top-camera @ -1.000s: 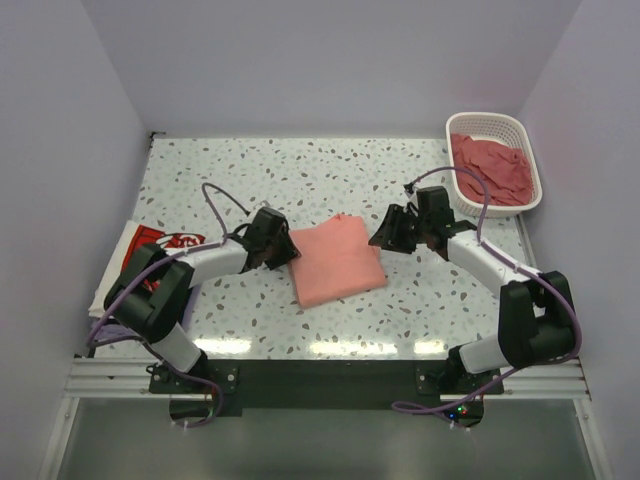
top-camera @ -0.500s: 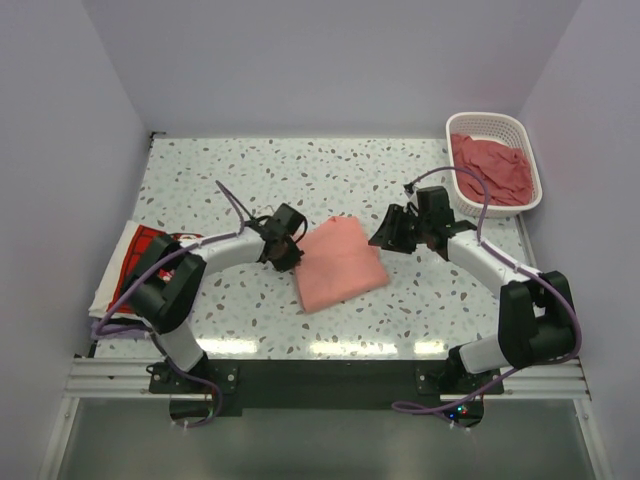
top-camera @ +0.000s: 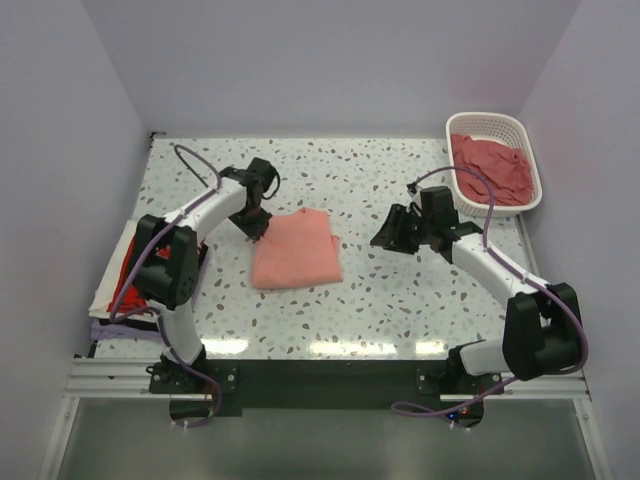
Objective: Fold and stack the t-shirts
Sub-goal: Neatly place the folded tshirt to the corner
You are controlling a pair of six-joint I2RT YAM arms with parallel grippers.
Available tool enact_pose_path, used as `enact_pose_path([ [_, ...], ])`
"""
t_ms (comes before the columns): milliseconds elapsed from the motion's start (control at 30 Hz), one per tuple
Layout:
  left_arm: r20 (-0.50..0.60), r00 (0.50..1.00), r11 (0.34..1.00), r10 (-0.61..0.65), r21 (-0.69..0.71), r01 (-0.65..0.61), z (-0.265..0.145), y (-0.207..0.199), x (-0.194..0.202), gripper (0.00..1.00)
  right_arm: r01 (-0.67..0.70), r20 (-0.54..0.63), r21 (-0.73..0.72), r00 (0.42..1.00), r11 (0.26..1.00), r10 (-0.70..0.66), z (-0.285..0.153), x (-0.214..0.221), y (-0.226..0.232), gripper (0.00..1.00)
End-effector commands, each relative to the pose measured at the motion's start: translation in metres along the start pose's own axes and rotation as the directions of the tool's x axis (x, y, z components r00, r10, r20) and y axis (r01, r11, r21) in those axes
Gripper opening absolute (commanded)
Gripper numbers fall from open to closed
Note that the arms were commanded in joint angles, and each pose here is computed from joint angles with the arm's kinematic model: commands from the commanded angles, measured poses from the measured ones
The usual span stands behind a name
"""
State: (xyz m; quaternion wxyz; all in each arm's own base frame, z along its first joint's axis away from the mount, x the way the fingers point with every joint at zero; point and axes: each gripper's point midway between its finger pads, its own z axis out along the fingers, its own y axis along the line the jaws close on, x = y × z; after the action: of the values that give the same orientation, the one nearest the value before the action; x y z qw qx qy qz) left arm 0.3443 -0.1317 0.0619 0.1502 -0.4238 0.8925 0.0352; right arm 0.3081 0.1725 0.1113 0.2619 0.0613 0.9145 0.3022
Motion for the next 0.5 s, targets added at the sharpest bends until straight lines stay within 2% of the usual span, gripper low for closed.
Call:
enact_pose_path([
  [0,0.052,0.997,0.998,-0.059,-0.026,0.060,-0.015,0.000,-0.041,0.00,0.030,0.046,-0.010,0.999,1.000,-0.030,-0.011,-0.011,0.008,0.48],
  [300,0.095,0.970,0.974,-0.223,-0.008,0.225,-0.037,0.009,-0.124,0.00,0.031,0.045,-0.016,0.999,0.999,-0.031,-0.015,-0.011,0.011,0.48],
  [467,0.129,0.938,0.946,-0.322,-0.003,0.325,-0.053,0.032,-0.169,0.00,0.032,0.046,-0.018,0.998,0.999,-0.031,-0.016,-0.012,0.012,0.48],
])
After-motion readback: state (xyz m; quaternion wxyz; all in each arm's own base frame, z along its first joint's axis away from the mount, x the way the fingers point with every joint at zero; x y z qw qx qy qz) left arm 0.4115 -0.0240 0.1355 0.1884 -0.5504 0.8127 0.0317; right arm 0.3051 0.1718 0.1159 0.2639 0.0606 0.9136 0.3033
